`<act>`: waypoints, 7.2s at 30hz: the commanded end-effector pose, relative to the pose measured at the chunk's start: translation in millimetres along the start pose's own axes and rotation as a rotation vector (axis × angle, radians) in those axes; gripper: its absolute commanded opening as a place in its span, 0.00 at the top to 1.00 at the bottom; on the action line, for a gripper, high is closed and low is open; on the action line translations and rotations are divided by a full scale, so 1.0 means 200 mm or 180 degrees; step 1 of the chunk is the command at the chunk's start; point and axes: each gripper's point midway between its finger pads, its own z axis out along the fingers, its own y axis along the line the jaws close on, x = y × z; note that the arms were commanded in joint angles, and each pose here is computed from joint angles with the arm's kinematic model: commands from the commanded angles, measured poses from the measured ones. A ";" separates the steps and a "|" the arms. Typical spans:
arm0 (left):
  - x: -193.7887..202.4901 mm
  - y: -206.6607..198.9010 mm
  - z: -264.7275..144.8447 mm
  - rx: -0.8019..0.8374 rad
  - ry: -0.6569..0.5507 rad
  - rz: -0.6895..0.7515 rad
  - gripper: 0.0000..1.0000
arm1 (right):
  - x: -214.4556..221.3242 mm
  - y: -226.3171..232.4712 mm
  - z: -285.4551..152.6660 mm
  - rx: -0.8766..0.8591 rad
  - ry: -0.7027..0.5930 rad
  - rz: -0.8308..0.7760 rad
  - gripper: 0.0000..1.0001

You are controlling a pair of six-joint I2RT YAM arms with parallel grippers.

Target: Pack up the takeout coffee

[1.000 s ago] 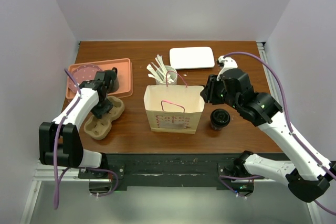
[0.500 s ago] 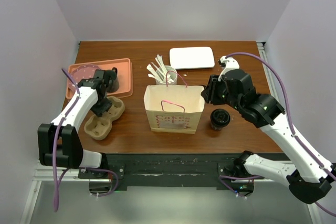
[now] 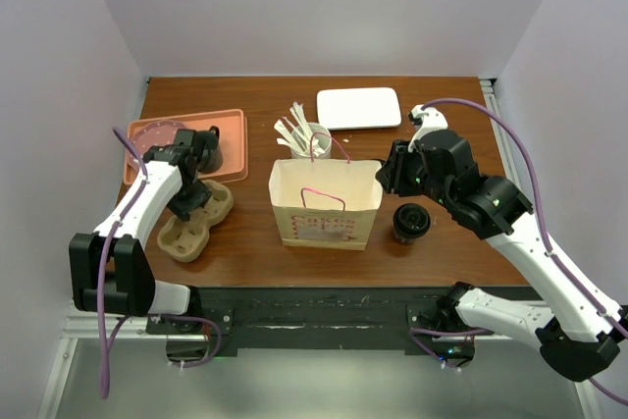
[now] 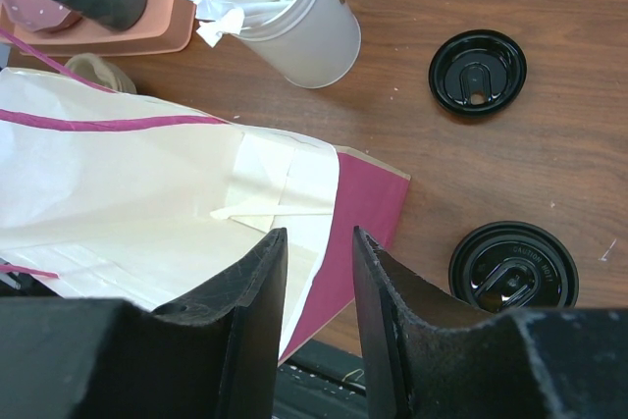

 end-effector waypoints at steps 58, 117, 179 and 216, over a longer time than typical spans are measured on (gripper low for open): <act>-0.12 0.02 -0.10 -0.0042 -0.0271 -0.0123 0.64 | 0.00 0.01 -0.02 -0.0050 -0.0072 0.0097 0.63; 0.48 -0.55 -2.09 0.4746 0.0718 0.1731 0.76 | -0.11 -0.03 -0.15 0.0066 -0.0298 0.0171 0.62; 0.66 -0.66 -1.61 0.3869 0.0821 0.2247 0.80 | -0.03 0.67 -0.37 -0.2913 -0.0730 -0.1973 0.46; 0.61 -0.70 -1.52 0.3310 0.0622 0.2606 0.83 | 0.07 0.68 -0.31 -0.2843 -0.0609 -0.2126 1.00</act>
